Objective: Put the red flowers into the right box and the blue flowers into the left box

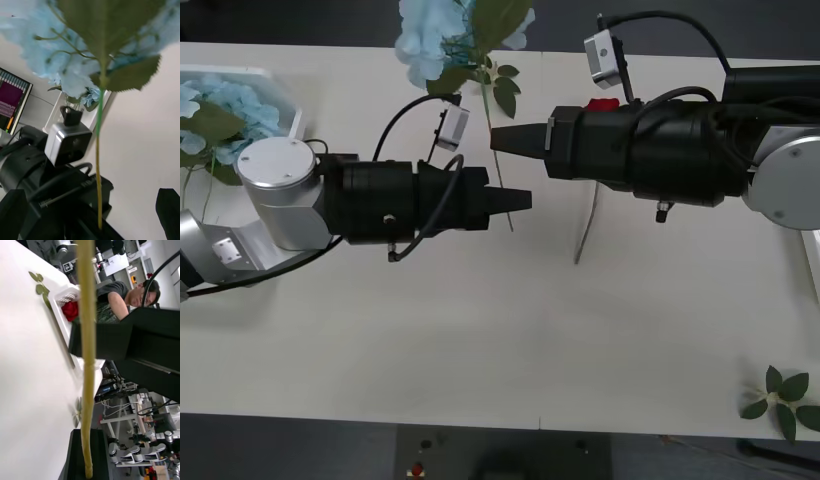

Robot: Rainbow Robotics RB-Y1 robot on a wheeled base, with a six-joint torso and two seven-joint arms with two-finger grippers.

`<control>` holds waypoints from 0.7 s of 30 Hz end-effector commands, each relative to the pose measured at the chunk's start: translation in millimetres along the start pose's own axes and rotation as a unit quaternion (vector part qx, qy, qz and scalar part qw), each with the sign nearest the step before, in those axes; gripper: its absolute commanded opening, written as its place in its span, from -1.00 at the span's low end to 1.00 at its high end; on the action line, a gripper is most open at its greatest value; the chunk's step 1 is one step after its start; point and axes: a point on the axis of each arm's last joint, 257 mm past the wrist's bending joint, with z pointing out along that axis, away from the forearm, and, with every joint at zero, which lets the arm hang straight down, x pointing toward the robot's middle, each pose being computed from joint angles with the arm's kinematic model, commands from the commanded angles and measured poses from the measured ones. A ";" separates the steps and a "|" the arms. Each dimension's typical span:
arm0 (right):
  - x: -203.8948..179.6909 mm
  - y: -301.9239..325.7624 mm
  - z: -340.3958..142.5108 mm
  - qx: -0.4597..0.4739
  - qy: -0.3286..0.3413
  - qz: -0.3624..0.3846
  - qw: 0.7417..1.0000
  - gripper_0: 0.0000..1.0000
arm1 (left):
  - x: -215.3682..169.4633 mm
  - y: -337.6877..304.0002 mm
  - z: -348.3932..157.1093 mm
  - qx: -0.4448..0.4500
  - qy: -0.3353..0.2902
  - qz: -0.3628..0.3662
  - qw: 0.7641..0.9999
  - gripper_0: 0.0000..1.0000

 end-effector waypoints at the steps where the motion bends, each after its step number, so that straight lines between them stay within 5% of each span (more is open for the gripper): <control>1: -12.8 27.0 2.3 -0.025 -0.006 -0.002 1.000 1.00 | -32.8 -14.8 -26.7 -0.005 -0.011 0.025 1.000 -1.00; 13: -67.6 -13.2 -109.1 0.039 0.103 0.117 0.987 1.00 | -91.8 32.3 -137.1 -0.124 -0.046 0.062 0.989 -1.00; 21: -59.1 -76.7 -181.0 0.159 0.190 0.197 0.949 1.00 | -133.4 92.9 -249.2 -0.254 -0.087 0.069 0.961 -1.00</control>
